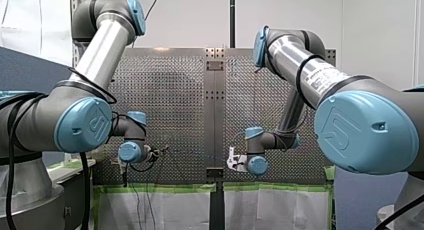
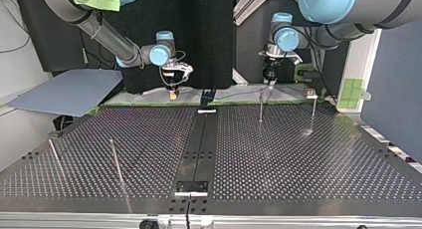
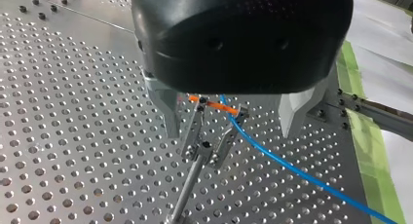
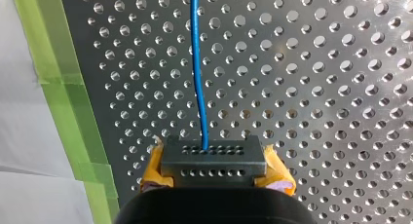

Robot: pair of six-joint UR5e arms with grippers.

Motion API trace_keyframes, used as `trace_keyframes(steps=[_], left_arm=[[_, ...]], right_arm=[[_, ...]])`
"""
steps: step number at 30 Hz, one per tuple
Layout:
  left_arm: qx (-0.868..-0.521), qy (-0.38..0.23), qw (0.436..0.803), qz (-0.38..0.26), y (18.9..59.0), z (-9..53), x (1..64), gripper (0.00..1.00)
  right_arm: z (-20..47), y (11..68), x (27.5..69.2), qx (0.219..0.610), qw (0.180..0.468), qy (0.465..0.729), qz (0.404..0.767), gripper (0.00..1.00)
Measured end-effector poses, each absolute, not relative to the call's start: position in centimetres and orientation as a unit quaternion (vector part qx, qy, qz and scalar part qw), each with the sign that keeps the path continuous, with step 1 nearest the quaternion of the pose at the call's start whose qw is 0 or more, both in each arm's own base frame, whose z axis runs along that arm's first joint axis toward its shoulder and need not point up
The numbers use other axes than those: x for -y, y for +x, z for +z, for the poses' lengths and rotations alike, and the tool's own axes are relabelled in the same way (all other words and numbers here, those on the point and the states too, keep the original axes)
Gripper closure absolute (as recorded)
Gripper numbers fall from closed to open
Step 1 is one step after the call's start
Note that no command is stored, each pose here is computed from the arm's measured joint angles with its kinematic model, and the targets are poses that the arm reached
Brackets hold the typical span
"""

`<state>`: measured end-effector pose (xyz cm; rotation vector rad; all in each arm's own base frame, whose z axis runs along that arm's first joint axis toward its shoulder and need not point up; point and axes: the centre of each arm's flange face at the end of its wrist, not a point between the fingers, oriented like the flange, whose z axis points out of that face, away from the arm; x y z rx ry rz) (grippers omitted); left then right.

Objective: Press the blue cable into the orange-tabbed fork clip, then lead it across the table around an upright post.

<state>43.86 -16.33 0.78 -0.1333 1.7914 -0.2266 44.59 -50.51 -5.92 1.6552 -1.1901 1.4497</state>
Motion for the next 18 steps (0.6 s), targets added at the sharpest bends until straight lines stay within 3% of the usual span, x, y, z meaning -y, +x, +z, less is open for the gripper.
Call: trace_keyframes(steps=[18], left_arm=[[-0.777, -0.056, 0.619, -0.101, 43.83, 0.81, 16.56, 0.00]], right_arm=[[-5.93, 44.60, 50.49, 0.451, 0.314, 0.628, 0.550, 1.00]])
